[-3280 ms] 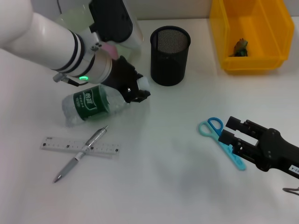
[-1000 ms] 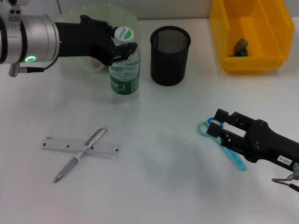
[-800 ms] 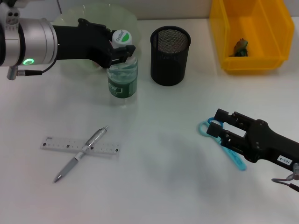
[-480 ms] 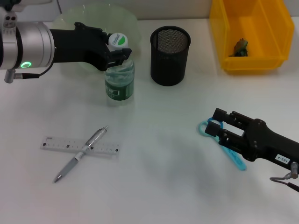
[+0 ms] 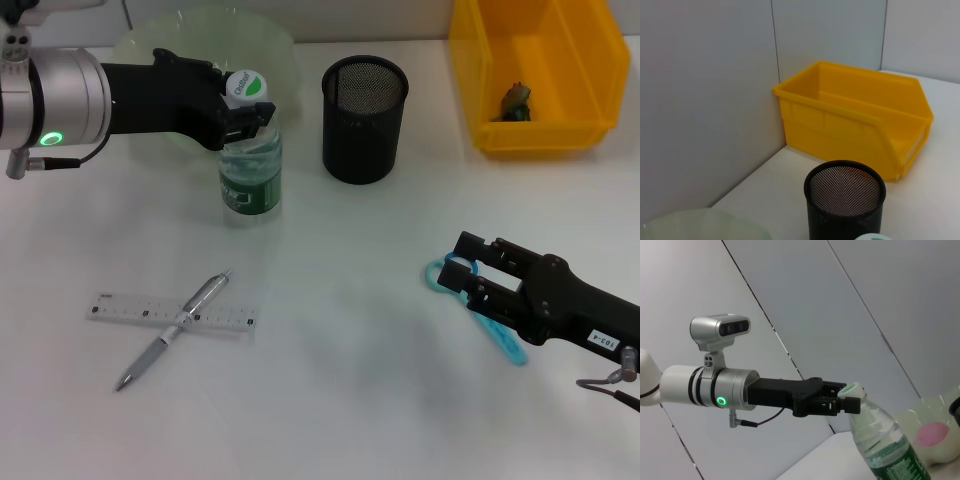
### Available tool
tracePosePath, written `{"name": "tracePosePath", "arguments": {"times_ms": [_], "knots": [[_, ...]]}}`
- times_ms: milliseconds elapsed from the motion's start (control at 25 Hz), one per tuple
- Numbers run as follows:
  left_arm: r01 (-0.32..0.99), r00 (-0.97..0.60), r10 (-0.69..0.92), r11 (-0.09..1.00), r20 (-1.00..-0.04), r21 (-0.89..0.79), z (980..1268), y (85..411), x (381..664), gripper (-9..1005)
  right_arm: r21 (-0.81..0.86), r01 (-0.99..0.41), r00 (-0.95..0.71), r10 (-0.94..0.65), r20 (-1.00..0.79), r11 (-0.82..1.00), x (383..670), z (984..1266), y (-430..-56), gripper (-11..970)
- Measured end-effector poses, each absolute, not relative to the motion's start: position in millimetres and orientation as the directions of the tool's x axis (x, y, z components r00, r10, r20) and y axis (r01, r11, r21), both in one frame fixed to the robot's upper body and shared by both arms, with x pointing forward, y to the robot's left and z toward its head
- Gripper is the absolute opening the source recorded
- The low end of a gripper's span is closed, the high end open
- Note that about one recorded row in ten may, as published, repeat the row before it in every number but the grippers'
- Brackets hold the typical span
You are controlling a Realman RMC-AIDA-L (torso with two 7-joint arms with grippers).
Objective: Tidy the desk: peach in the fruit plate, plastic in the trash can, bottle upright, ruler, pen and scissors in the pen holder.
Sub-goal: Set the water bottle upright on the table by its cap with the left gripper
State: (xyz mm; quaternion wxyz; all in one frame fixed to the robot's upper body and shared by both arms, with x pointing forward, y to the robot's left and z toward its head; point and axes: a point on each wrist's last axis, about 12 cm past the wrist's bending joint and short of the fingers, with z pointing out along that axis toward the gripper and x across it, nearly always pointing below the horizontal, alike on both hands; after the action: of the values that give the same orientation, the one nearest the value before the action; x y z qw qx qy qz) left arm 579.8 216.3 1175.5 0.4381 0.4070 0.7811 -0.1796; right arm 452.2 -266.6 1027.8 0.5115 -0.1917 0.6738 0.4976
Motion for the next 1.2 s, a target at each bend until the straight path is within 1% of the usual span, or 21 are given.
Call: {"name": "tracePosePath", "arguments": {"times_ms": [1200], "knots": [[0.792, -0.286, 0.469, 0.606, -0.836, 0.069, 1177.8, 216.8, 584.8, 474, 0.471, -0.768, -0.402, 0.246, -0.882, 0.435, 457.0, 1028.4, -264.6, 611]]}}
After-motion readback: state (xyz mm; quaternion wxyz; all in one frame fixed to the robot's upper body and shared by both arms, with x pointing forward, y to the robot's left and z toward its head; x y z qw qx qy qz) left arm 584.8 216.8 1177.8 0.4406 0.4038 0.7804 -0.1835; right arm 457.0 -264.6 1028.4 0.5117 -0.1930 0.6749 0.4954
